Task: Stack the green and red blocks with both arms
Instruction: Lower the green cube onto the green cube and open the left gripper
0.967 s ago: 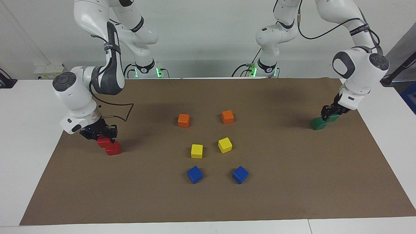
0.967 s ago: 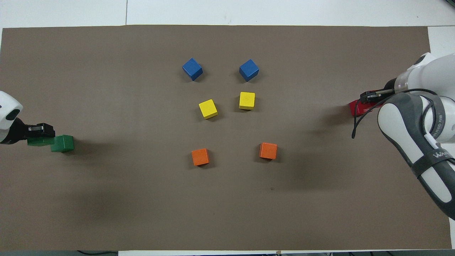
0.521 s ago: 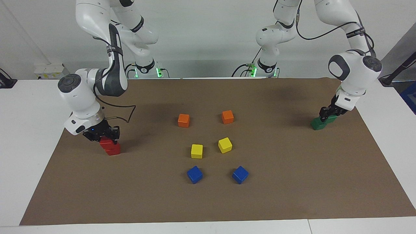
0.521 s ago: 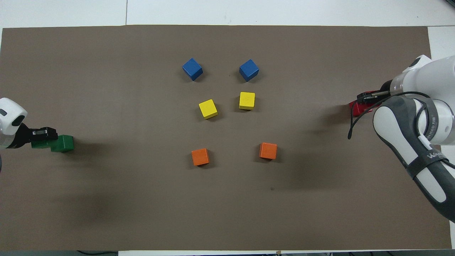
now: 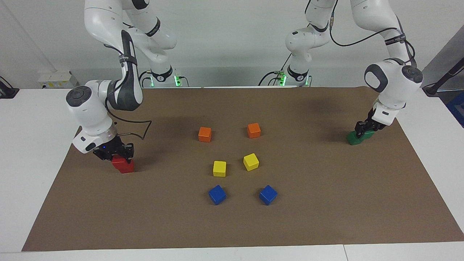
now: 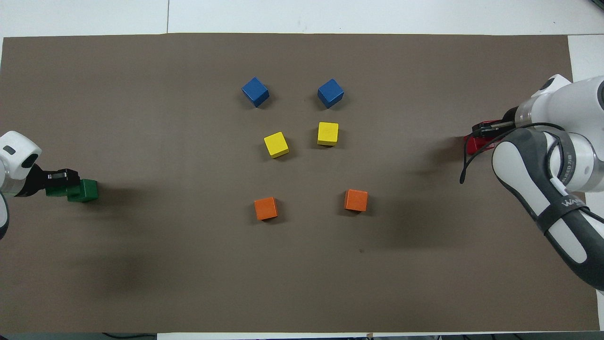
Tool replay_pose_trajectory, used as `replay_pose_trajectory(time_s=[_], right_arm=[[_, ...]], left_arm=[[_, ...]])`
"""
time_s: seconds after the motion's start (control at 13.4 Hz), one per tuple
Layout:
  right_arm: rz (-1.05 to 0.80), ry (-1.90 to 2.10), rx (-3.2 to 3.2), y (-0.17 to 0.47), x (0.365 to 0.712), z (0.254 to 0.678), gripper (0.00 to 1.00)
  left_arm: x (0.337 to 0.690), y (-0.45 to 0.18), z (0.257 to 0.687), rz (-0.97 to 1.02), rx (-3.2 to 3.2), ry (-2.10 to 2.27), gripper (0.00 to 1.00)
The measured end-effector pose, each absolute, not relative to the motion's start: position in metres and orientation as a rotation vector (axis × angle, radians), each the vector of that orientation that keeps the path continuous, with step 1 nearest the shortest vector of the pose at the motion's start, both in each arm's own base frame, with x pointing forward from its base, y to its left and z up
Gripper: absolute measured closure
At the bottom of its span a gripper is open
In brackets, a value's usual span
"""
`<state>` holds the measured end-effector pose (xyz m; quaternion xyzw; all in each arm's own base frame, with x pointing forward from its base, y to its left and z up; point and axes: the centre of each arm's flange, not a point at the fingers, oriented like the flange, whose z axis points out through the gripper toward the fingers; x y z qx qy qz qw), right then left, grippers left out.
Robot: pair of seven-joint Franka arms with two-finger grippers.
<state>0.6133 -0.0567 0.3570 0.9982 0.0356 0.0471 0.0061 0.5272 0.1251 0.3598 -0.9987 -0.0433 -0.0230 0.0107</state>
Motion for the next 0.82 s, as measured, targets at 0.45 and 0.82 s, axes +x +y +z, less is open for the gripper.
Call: replay_pose_trajectory(time_s=[0.45, 0.82], right_arm=[[0.14, 0.115, 3.125, -0.0573, 0.6094, 0.3489, 0.45], [0.129, 0.13, 3.124, -0.0632, 0.6068, 0.3456, 0.45]], left_arm=[[0.5237, 0.1242, 0.3519, -0.056, -3.119, -0.135, 0.45], [0.5224, 0.1237, 0.3504, -0.052, -3.12, -0.134, 0.44]])
